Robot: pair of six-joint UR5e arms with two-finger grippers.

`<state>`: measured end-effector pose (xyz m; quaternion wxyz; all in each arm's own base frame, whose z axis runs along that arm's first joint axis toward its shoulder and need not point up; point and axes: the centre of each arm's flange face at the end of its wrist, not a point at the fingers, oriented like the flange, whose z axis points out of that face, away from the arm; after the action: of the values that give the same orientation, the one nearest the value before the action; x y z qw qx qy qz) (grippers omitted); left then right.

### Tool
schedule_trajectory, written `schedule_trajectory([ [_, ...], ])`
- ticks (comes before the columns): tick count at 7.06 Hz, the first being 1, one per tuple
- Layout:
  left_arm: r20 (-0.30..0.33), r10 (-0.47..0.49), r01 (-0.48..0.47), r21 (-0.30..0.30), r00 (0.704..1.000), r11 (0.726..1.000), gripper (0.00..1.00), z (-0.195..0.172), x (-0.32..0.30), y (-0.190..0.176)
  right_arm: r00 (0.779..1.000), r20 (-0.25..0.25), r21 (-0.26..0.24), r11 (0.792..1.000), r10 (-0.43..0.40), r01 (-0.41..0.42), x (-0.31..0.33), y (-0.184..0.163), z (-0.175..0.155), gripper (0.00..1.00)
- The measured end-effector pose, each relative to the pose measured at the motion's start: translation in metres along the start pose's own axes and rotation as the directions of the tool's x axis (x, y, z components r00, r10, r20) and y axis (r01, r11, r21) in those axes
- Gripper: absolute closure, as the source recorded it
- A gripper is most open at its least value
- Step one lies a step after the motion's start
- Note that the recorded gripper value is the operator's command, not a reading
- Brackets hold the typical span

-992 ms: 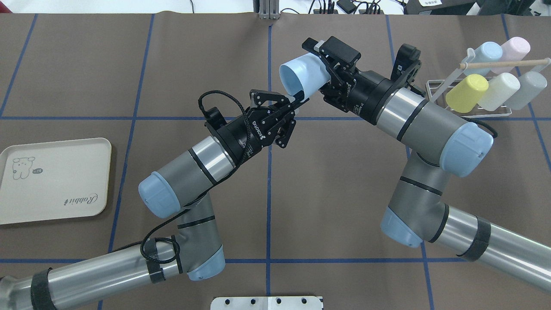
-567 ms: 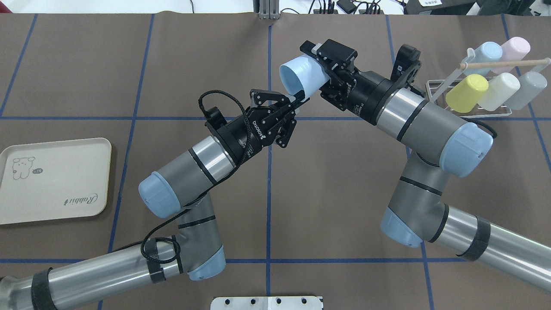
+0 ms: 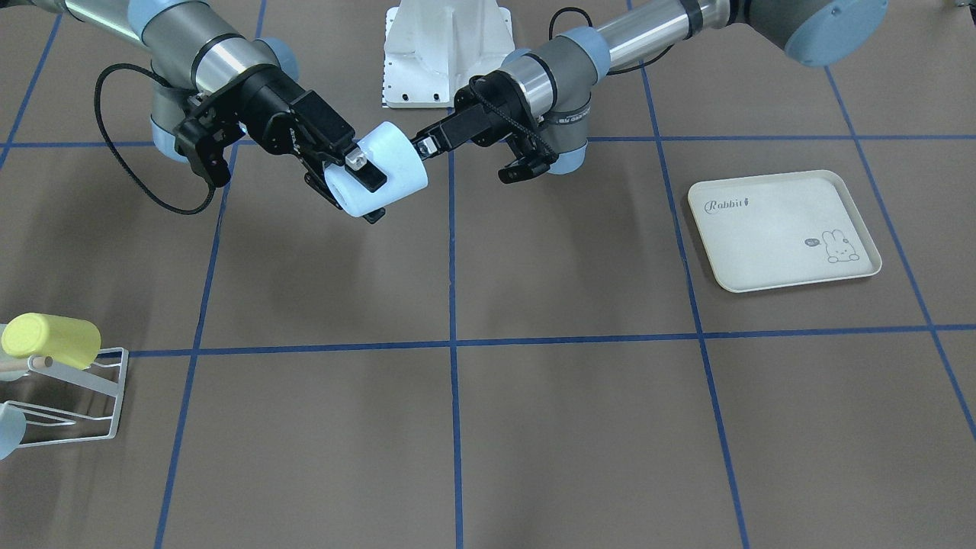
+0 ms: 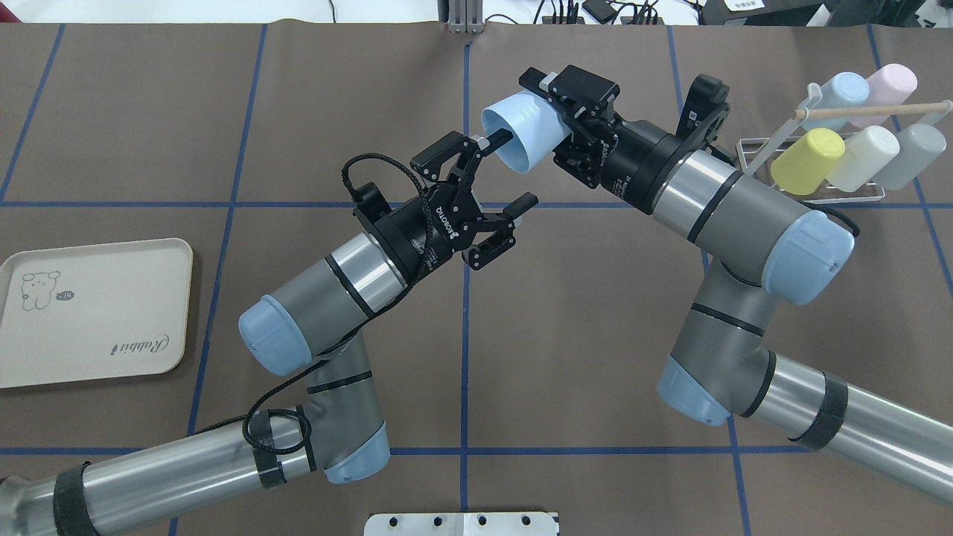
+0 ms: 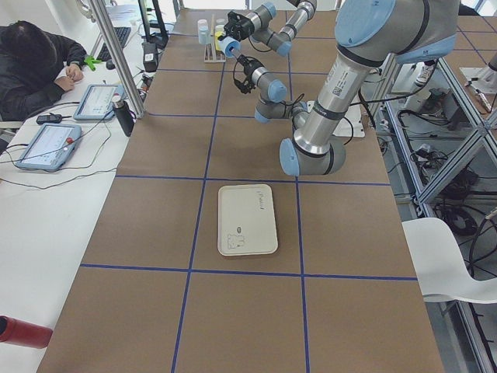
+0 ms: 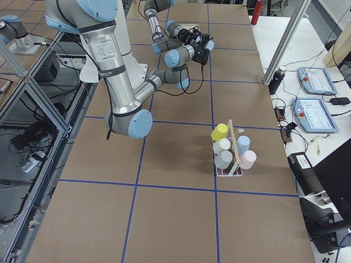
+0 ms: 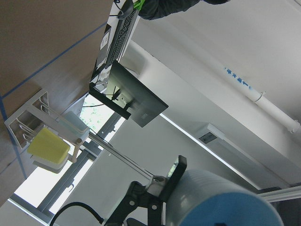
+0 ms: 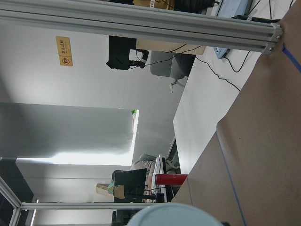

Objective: Transfer IKEA cup to right arm and place on rack

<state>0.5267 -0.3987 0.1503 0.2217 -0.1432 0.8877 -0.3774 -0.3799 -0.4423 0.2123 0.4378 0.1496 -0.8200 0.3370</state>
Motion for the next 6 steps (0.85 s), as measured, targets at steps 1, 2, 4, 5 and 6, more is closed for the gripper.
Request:
schedule_trajectory([
  [1, -0.004, 0.007, -0.007, 0.002, 1.0, 1.0, 0.01, 0.0, 0.003, -0.003, 1.0, 0.005, 0.009, 1.0, -0.005, 0.005, -0.003, -0.005, 0.0, 1.0],
  [2, -0.012, 0.016, -0.016, 0.004, 1.0, 1.0, 0.01, 0.001, 0.01, -0.007, 1.0, 0.008, 0.028, 0.999, -0.017, 0.017, -0.007, -0.017, -0.001, 1.0],
  [4, -0.018, 0.091, -0.09, 0.015, 0.996, 0.996, 0.01, 0.002, 0.025, -0.018, 0.997, -0.027, 0.105, 0.992, -0.069, 0.071, -0.011, -0.058, -0.006, 1.0],
  [5, -0.002, 0.185, -0.185, 0.026, 0.983, 0.982, 0.01, 0.001, 0.026, -0.023, 0.988, -0.081, 0.162, 0.977, -0.128, 0.14, -0.01, -0.086, -0.01, 1.0],
  [6, 0.023, 0.27, -0.27, 0.034, 0.963, 0.962, 0.01, -0.001, 0.024, -0.028, 0.965, -0.164, 0.216, 0.947, -0.203, 0.236, -0.007, -0.117, -0.014, 1.0],
])
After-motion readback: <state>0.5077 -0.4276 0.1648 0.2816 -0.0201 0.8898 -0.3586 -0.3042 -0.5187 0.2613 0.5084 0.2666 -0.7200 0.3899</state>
